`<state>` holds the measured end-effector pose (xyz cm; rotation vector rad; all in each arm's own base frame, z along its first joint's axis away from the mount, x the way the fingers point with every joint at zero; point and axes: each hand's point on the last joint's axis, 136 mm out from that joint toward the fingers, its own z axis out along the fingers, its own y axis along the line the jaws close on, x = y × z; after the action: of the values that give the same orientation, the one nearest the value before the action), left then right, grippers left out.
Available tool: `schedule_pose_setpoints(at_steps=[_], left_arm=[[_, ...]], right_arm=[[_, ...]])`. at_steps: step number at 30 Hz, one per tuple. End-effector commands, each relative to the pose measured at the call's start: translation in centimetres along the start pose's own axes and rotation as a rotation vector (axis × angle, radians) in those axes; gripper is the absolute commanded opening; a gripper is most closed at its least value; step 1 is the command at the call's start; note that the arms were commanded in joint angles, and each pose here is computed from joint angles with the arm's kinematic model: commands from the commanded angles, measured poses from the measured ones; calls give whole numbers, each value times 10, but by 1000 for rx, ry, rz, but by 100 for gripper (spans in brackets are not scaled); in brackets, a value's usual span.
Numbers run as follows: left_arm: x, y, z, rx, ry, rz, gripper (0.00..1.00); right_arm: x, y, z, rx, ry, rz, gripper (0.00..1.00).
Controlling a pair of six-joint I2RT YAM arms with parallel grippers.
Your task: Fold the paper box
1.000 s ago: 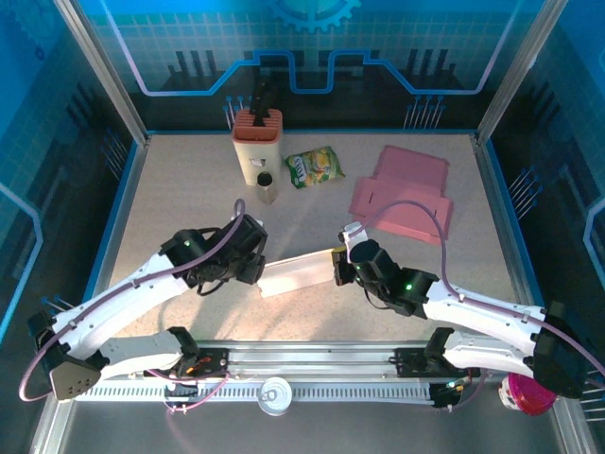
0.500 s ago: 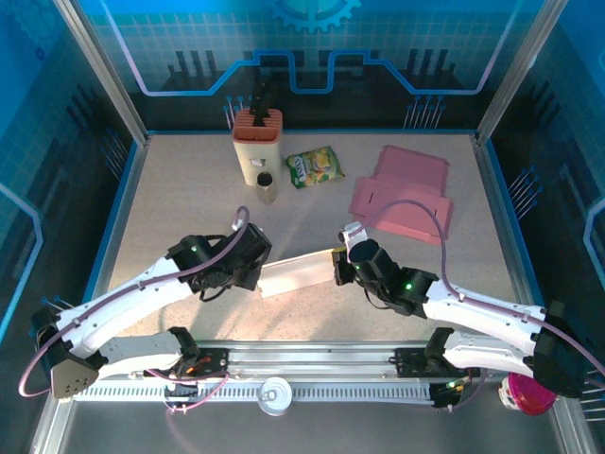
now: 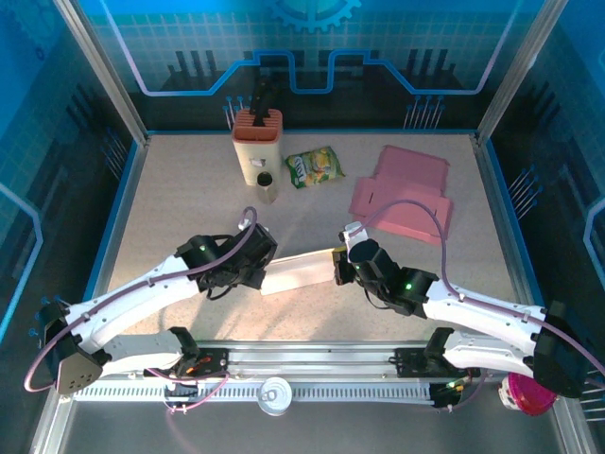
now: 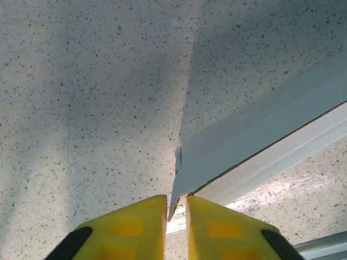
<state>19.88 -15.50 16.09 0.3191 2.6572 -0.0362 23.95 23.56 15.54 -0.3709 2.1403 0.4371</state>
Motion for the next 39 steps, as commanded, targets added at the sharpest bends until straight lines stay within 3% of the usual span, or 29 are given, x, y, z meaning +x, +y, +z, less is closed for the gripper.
schedule_pose_setpoints(at_steps=[1,9,14,29,39], left_arm=[[4,-2,4,3,14,4,16],[4,1,7,-16,12,3,10],[-1,-2,4,4,-13,-34,0],[-10,-14,4,71,-51,-241,0],[-16,-25,2,136,-50,-307,0]], right_arm=[[-5,3,-4,8,-3,3,0],[-5,3,-3,8,-4,3,0],[-5,3,-4,18,-8,8,0],[-3,14,-4,45,-32,6,0],[0,14,-4,39,-29,4,0]])
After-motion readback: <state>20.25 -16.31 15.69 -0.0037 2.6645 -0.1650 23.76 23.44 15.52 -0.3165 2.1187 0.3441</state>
